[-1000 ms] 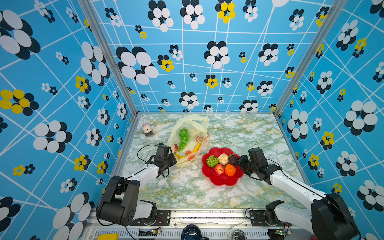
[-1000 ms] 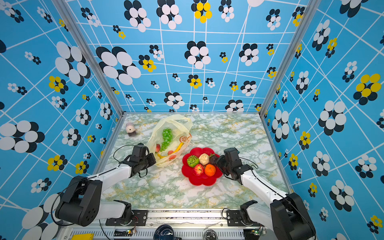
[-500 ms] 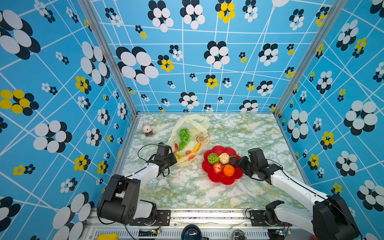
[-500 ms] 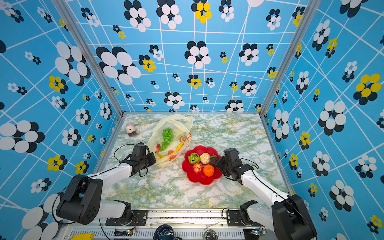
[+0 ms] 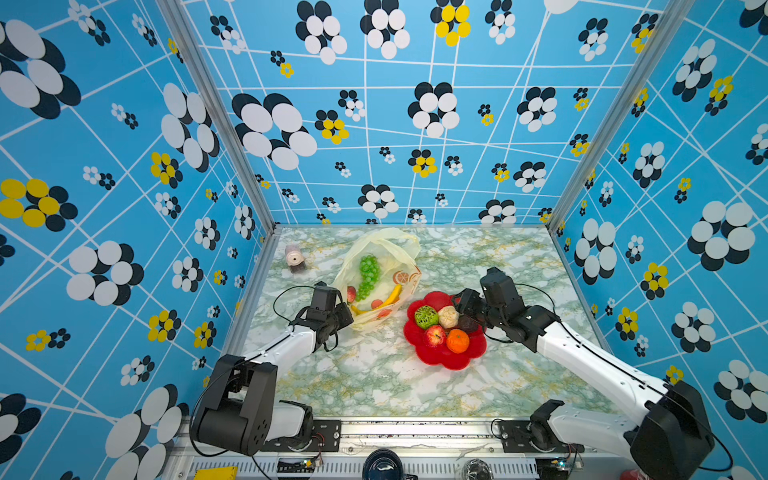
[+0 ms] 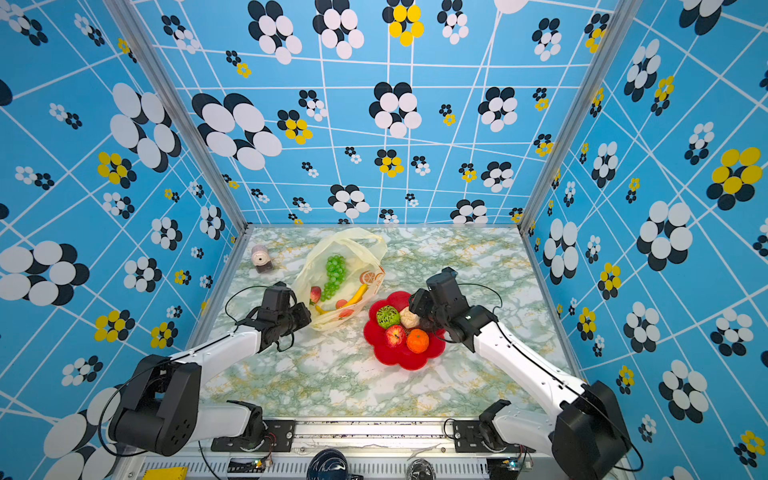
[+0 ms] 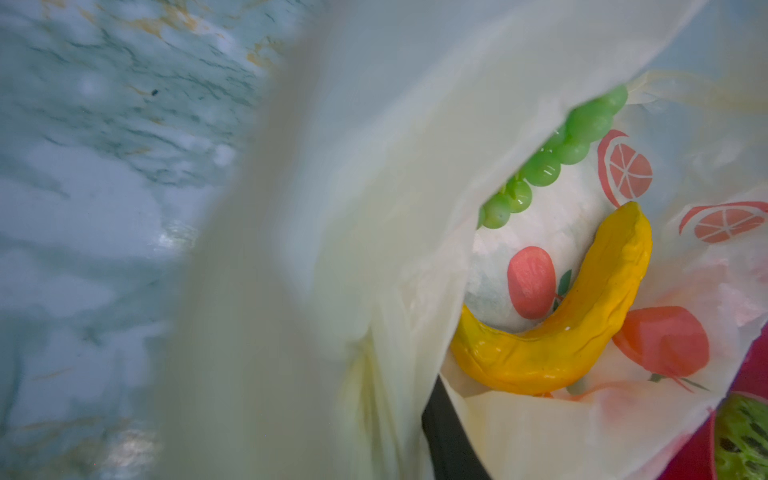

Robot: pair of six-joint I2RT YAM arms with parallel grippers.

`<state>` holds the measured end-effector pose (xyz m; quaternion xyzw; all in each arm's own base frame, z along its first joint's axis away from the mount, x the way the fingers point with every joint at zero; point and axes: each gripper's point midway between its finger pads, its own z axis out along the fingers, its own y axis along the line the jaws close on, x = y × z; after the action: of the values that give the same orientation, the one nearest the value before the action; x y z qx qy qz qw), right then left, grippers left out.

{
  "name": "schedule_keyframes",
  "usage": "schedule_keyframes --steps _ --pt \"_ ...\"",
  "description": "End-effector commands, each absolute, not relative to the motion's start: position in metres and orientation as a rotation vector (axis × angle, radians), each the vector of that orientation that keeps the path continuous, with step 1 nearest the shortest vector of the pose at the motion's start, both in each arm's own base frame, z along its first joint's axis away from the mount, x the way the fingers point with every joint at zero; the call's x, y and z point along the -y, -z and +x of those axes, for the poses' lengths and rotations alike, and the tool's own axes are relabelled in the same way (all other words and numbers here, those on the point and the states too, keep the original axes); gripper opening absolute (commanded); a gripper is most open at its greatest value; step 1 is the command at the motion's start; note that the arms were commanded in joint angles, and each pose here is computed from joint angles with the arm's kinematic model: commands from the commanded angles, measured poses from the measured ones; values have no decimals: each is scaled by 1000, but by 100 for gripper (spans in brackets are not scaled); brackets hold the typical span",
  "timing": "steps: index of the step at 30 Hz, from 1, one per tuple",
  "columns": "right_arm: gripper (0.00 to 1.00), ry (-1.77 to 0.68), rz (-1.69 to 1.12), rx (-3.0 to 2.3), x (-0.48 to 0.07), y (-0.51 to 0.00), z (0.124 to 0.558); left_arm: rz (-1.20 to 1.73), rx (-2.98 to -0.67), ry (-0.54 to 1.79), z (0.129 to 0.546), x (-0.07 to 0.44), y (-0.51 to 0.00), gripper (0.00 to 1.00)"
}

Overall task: Take the fake fruits out of the plastic bag
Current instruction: 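Move the right gripper back over the bag toward the banana and peach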

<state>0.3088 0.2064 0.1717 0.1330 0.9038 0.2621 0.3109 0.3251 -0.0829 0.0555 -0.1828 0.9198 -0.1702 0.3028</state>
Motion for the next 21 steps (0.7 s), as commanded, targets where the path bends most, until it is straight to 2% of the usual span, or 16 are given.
schedule_keyframes --steps 1,8,10,16,21 --pt "57 -631 165 -2373 -243 -182 321 -527 -2480 370 312 70 -55 40" --pt "59 -670 -75 -2427 -334 -171 339 -522 -2471 170 311 50 -86 80" --pt "59 -644 -114 -2460 -351 -157 343 -520 -2472 146 318 49 -91 86" --pt "59 -599 -180 -2555 -378 -117 353 -502 -2523 140 350 56 -82 90" --pt "59 -593 -280 -2584 -404 -104 348 -551 -2548 163 368 53 -66 74"
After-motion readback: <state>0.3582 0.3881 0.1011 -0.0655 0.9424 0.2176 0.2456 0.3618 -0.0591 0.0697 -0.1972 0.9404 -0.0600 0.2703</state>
